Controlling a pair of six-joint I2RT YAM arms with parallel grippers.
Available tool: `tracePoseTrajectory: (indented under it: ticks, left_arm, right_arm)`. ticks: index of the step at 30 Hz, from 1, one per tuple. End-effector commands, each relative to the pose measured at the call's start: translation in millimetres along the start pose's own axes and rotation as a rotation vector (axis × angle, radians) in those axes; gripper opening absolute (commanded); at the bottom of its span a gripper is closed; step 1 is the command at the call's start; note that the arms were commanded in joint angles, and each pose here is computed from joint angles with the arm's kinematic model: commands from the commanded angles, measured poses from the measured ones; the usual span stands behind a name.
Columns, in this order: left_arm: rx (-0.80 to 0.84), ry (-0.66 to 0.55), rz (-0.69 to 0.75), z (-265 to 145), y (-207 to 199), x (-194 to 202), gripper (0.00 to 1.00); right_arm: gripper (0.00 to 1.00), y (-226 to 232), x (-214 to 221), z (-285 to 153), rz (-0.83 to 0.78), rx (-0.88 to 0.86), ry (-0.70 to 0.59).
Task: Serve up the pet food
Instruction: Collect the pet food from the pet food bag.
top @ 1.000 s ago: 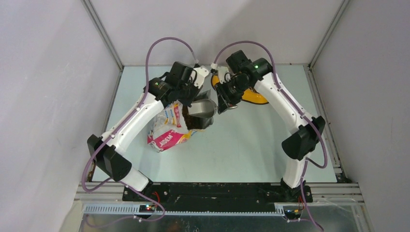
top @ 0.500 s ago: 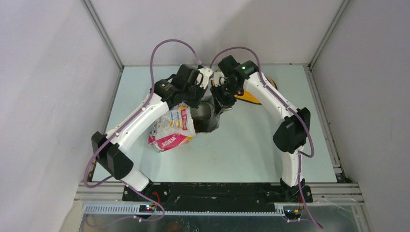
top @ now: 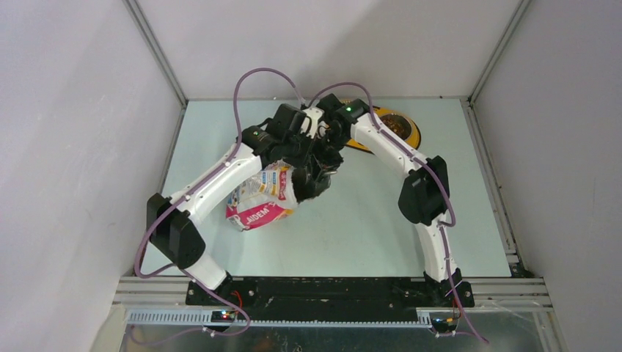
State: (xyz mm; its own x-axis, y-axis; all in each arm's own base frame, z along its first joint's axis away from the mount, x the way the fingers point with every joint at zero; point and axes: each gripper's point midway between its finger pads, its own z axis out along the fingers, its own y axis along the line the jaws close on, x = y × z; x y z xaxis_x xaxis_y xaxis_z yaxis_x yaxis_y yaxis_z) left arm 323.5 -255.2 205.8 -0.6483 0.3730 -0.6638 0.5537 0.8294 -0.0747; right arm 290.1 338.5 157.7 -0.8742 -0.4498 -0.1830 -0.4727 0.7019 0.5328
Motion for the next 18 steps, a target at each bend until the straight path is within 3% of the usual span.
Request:
tracePoseTrajectory:
  ticks: [1, 11, 18]
  left_arm:
    - [0.04, -0.118, -0.02, -2.6, 4.2, -20.0, 0.0]
    - [0.037, -0.146, -0.035, -19.9, 40.2, 5.7, 0.0]
    - [0.05, -0.189, 0.025, -55.0, 53.0, 1.6, 0.0]
  right_arm:
    - [0.0, 51.7, -17.0, 54.9, -0.077, -0.143, -0.006]
    - [0.0, 96.4, -32.3, 77.0, 0.001, -0.533, 0.057]
    - [0.0, 134.5, -39.0, 39.8, -0.045, -0.836, 0.073]
